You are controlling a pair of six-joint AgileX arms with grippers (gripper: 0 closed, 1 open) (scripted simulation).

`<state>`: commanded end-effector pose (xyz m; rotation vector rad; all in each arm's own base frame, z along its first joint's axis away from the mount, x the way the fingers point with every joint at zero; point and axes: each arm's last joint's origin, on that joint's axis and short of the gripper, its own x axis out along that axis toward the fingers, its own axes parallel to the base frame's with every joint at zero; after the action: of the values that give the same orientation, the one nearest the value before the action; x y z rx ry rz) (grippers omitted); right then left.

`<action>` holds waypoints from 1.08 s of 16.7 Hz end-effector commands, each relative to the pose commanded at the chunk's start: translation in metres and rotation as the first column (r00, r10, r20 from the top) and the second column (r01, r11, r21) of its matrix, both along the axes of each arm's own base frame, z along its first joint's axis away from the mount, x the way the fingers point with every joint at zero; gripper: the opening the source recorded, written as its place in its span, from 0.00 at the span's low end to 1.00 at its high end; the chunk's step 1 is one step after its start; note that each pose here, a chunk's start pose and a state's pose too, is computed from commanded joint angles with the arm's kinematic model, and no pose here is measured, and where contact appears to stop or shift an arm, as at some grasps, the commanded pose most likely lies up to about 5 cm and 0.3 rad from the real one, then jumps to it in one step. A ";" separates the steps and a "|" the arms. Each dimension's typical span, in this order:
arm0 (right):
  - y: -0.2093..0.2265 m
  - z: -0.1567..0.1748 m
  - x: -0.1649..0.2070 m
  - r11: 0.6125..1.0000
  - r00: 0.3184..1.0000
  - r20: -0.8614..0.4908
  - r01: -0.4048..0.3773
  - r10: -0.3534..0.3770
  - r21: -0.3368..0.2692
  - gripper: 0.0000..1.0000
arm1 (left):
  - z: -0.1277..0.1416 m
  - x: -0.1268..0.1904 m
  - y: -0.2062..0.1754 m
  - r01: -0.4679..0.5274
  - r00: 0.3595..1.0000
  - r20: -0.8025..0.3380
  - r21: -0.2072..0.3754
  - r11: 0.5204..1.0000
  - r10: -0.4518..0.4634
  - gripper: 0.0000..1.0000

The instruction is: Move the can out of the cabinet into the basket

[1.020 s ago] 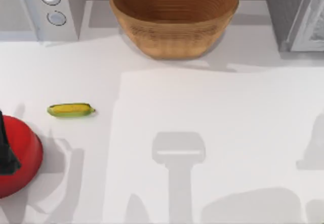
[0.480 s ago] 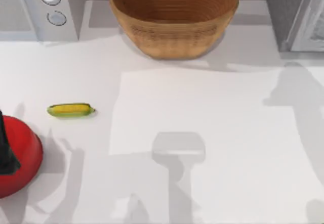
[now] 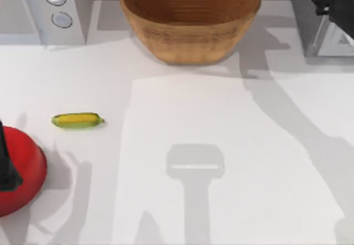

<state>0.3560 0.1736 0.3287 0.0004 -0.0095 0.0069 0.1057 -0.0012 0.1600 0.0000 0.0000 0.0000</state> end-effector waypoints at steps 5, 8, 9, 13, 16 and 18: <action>0.091 -0.062 0.060 1.000 1.000 -0.016 0.000 0.000 -0.006 0.00 | 0.000 0.000 0.000 0.000 1.000 0.000 0.000 1.000 0.000 1.00; 0.122 -0.089 0.073 1.000 1.000 -0.014 0.001 -0.001 -0.003 0.00 | 0.000 0.000 0.000 0.000 1.000 0.000 0.000 1.000 0.000 1.00; 0.128 -0.094 0.074 1.000 1.000 -0.013 0.002 -0.002 -0.001 0.00 | 0.000 0.000 0.000 0.000 1.000 0.000 0.000 1.000 0.000 1.00; 0.131 -0.097 0.075 1.000 1.000 -0.012 0.002 -0.002 -0.001 0.00 | 0.000 0.000 0.000 0.000 1.000 0.000 0.000 1.000 0.000 1.00; 0.129 -0.102 0.077 1.000 1.000 -0.024 0.004 -0.004 -0.007 0.00 | 0.000 0.000 0.000 0.000 1.000 0.000 0.000 1.000 0.000 1.00; 0.130 -0.103 0.082 1.000 1.000 -0.019 0.004 -0.004 -0.004 0.00 | 0.000 0.000 0.000 0.000 1.000 0.000 0.000 1.000 0.000 1.00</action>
<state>0.4384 0.3037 0.2261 -0.0034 0.0098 0.0033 0.1057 -0.0012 0.1600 0.0000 0.0000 0.0000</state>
